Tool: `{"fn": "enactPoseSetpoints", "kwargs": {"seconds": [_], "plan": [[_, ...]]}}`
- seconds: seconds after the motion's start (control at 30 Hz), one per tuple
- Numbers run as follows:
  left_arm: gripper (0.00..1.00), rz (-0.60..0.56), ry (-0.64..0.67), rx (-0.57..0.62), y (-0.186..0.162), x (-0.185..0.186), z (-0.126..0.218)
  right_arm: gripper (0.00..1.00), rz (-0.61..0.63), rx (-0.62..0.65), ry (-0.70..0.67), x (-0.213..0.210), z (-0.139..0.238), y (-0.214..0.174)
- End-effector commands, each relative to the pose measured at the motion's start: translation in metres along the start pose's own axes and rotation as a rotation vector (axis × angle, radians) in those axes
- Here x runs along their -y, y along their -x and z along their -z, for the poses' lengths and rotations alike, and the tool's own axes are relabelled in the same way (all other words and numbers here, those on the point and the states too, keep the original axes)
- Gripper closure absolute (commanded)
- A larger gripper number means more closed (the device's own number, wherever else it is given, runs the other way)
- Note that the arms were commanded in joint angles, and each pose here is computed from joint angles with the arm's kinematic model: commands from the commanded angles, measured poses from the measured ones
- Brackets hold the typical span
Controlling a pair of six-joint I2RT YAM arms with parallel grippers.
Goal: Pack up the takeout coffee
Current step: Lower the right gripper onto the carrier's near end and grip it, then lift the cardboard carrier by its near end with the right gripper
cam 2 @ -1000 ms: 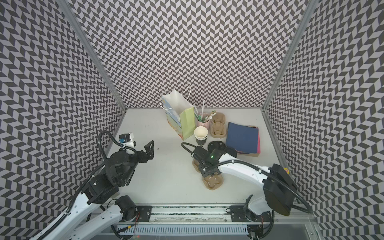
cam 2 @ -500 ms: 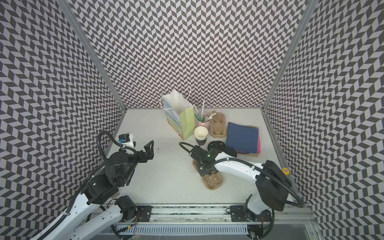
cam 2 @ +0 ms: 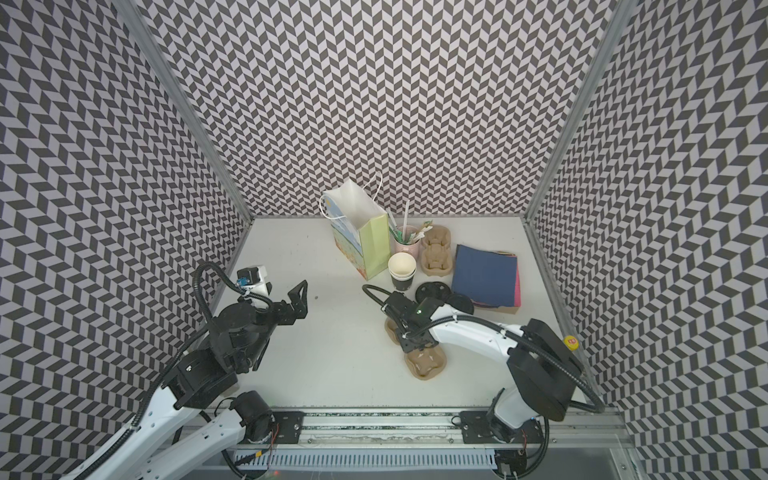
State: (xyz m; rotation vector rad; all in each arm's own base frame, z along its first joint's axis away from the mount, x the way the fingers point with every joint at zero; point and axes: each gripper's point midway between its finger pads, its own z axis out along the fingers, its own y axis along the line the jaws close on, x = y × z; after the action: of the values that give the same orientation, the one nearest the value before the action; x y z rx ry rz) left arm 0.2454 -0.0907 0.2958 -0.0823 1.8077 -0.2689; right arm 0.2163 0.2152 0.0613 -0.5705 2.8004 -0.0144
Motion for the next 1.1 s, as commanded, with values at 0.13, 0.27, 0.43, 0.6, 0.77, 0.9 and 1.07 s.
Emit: {"fn": "enactPoseSetpoints", "kwargs": {"seconds": [0.13, 0.27, 0.43, 0.6, 0.77, 0.9, 1.07], "plan": [[0.03, 0.004, 0.02, 0.02, 0.002, -0.005, 0.0, 0.5, 0.002, 0.0, -0.003, 0.0, -0.01, -0.001], [0.03, 0.004, 0.019, 0.021, 0.002, -0.005, 0.0, 0.5, 0.004, 0.0, -0.004, -0.001, -0.01, 0.0], [0.03, 0.005, 0.02, 0.023, 0.003, -0.005, 0.001, 0.55, 0.001, -0.01, 0.003, -0.003, -0.011, -0.001], [0.03, 0.006, 0.02, 0.024, 0.003, -0.005, 0.001, 0.53, -0.007, -0.012, -0.007, 0.002, -0.012, -0.006], [0.03, 0.005, 0.019, 0.022, 0.003, -0.005, 0.0, 0.54, -0.008, -0.023, 0.007, -0.001, -0.013, -0.009], [0.03, 0.006, 0.019, 0.023, 0.003, -0.005, 0.001, 0.56, -0.011, -0.021, -0.009, 0.003, -0.012, -0.01], [0.03, 0.004, 0.018, 0.021, 0.002, -0.005, 0.0, 0.59, -0.02, -0.008, -0.01, 0.004, -0.007, -0.007]]}}
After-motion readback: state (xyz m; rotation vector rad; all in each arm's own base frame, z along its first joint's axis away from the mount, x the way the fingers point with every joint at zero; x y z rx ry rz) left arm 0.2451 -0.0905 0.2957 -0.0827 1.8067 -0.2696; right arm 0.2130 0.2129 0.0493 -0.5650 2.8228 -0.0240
